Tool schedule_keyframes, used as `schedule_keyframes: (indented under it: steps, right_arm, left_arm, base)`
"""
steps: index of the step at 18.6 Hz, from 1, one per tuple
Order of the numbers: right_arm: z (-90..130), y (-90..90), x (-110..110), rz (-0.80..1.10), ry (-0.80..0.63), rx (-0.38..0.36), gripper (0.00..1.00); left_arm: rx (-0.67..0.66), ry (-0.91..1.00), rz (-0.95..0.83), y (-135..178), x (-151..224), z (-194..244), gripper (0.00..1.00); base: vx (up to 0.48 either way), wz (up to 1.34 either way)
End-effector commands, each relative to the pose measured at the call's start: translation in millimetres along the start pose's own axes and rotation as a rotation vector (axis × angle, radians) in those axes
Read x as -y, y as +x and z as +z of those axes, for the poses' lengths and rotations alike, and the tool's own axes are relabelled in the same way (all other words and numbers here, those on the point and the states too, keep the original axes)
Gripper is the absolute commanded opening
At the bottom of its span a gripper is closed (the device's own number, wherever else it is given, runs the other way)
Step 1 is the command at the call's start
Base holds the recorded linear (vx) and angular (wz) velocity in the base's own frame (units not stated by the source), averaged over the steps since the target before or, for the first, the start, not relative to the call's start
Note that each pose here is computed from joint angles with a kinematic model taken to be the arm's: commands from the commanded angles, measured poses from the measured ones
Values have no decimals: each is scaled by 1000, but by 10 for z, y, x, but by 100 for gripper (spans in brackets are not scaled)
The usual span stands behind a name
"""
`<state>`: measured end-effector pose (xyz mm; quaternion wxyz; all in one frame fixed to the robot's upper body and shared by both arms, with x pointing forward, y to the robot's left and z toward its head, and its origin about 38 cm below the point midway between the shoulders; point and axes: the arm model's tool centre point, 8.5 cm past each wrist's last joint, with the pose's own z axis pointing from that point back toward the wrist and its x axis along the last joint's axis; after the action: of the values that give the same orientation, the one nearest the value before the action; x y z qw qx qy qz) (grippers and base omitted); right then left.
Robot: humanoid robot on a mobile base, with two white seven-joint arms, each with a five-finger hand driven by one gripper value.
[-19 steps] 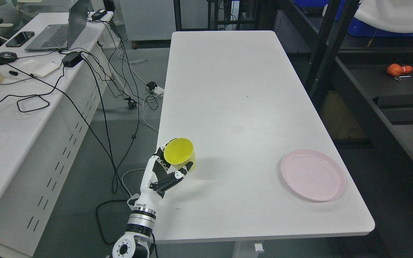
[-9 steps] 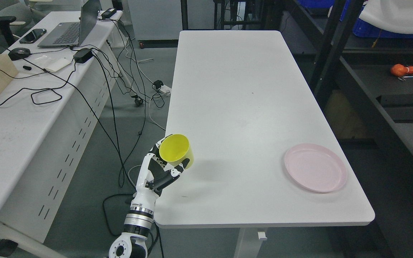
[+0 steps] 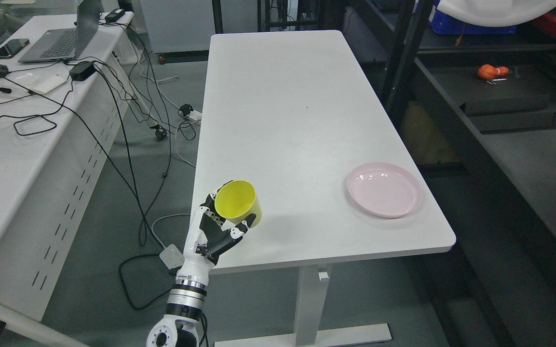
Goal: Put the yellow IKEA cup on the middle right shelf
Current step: 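Carry the cup in the left hand while turning toward the shelving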
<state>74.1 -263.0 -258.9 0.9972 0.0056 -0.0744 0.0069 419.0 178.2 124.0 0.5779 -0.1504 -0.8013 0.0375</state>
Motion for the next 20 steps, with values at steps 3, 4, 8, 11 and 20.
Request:
schedule_keyframes:
  steps: [3,4,8,11,20]
  right_arm:
    - [34,-71,278,-5,-228,-12,99]
    - [34,-71,278,-5,-228,-12,99]
    - [34,-71,278,-5,-228,-12,99]
    - [34,-71,278,-5,-228,-12,99]
    - [34,-71,278,-5,-228,-12,99]
  left_arm:
    - [3,-5,-14,31,-39,26,1]
    - [4,-8,-14,28,-28,27,1]
    - [11,-4,-15,41,-44,25,1]
    - [20,-6,-14,51,-37,25,1]
    - [18,-55,-5,23,145,32,1]
  base:
    - [-185,-449]
    - [-217,-421]
    - [-212,-375]
    - [-237,-372]
    - [-227,-487]
